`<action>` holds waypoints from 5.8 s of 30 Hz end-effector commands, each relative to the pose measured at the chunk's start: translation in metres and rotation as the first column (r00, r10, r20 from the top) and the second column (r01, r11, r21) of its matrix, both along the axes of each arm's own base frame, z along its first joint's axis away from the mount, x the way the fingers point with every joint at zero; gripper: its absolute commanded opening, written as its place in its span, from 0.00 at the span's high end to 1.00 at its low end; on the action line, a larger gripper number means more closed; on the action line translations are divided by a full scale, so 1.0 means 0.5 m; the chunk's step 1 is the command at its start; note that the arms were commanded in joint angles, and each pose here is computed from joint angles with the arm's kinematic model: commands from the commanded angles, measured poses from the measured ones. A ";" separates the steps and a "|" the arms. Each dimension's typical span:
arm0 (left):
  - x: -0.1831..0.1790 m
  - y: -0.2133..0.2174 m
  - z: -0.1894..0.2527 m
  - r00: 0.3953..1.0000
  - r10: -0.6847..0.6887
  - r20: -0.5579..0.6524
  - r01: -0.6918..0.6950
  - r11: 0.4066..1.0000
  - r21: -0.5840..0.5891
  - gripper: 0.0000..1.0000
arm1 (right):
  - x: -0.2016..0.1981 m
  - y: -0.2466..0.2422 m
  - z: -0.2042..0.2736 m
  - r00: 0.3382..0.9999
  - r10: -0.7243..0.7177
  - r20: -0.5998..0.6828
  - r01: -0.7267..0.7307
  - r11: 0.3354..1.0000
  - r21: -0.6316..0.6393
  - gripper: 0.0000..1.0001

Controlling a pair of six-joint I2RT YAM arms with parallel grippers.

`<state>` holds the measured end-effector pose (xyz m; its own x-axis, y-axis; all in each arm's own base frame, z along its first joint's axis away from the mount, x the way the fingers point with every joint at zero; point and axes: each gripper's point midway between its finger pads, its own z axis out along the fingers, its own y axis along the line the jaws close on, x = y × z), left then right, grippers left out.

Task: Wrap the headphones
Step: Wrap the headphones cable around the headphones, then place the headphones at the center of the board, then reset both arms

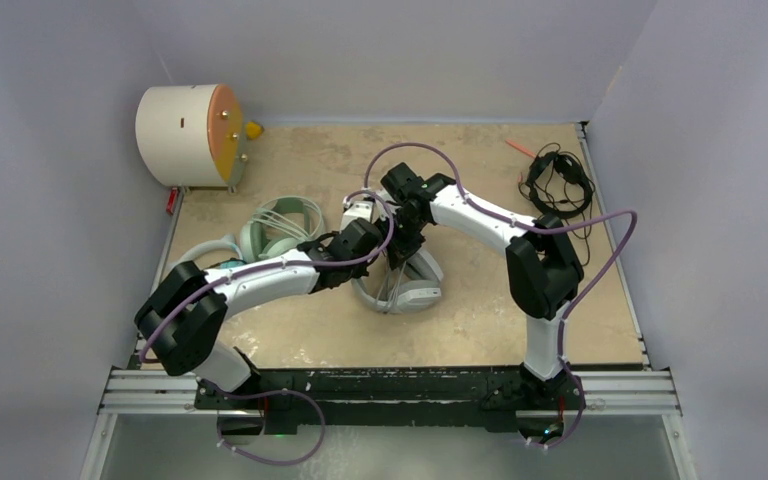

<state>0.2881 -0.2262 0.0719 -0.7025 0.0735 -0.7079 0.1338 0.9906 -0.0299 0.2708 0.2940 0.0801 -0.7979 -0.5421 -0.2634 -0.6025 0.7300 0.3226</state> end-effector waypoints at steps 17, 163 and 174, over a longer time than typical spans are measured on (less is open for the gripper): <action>0.075 -0.085 0.117 0.983 -0.042 0.178 0.067 0.988 -0.137 1.00 | -0.039 -0.025 0.029 0.998 0.057 -0.009 -0.057 0.998 -0.003 0.81; 0.166 0.464 0.076 0.712 0.190 0.676 -0.182 0.980 -0.084 0.01 | 0.217 -0.634 -0.031 0.078 -0.557 0.827 0.660 0.650 0.376 0.02; 0.206 0.465 0.026 0.771 0.187 0.608 -0.185 0.980 -0.067 0.00 | 0.215 -0.641 -0.028 0.065 -0.547 0.835 0.668 0.645 0.370 0.01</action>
